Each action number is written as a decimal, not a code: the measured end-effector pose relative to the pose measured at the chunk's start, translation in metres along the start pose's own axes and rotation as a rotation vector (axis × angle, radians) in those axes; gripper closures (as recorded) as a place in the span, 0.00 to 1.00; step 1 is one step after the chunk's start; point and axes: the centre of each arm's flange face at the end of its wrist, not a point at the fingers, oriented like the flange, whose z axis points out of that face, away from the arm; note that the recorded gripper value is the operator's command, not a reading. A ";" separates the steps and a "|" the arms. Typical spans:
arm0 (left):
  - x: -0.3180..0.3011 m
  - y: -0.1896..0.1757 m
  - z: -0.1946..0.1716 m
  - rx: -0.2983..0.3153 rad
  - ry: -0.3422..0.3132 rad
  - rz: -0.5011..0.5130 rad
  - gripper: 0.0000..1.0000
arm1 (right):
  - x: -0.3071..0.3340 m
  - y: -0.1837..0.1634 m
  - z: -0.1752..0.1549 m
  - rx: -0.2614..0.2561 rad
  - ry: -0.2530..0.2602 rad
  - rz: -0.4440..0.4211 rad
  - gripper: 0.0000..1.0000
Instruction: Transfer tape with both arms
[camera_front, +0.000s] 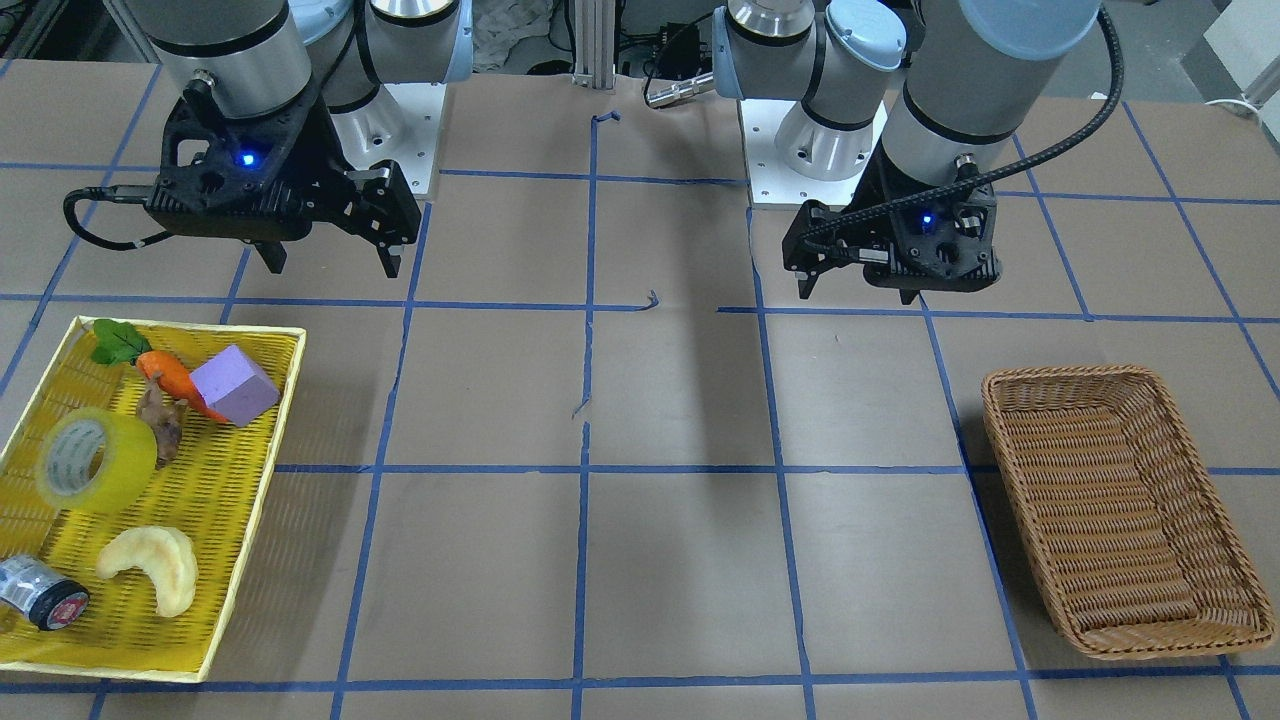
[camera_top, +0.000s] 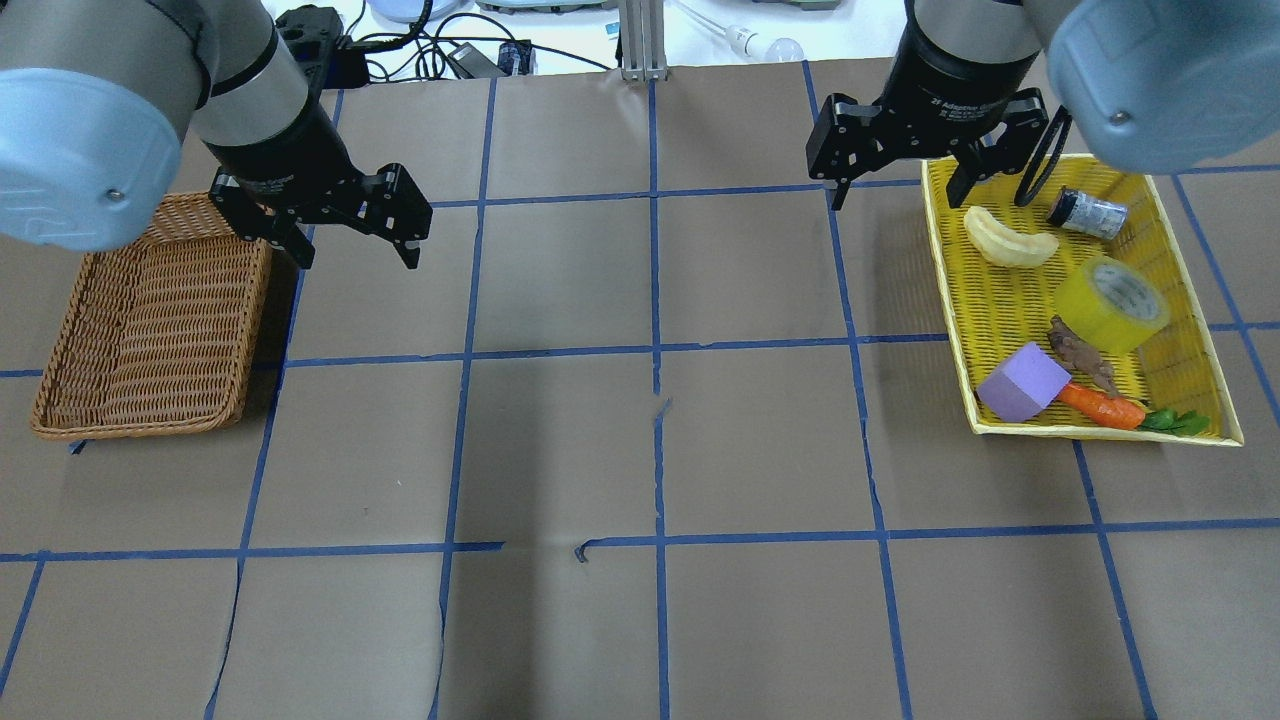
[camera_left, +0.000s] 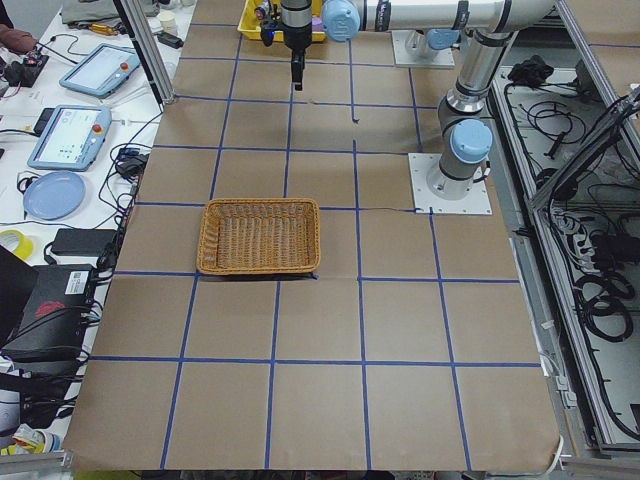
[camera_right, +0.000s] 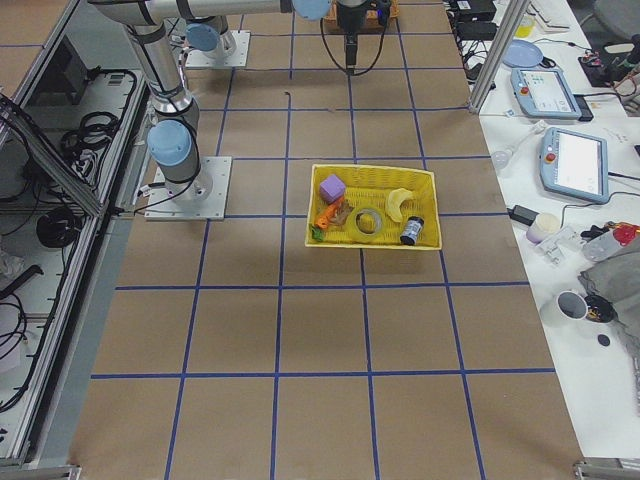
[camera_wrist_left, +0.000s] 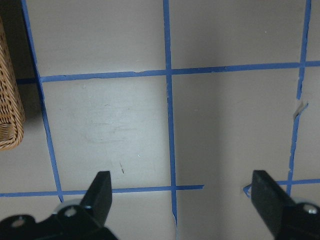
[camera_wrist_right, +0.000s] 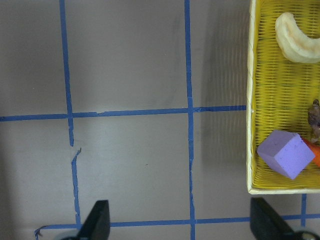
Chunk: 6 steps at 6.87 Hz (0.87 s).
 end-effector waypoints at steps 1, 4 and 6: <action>0.000 0.000 0.000 0.000 0.000 0.000 0.00 | 0.000 0.000 0.000 0.000 0.000 -0.001 0.00; 0.000 0.000 0.000 -0.001 0.000 0.000 0.00 | 0.000 0.000 0.003 -0.008 0.001 -0.006 0.00; 0.000 0.000 0.000 -0.002 0.000 0.000 0.00 | 0.000 0.000 0.004 -0.008 0.001 -0.006 0.00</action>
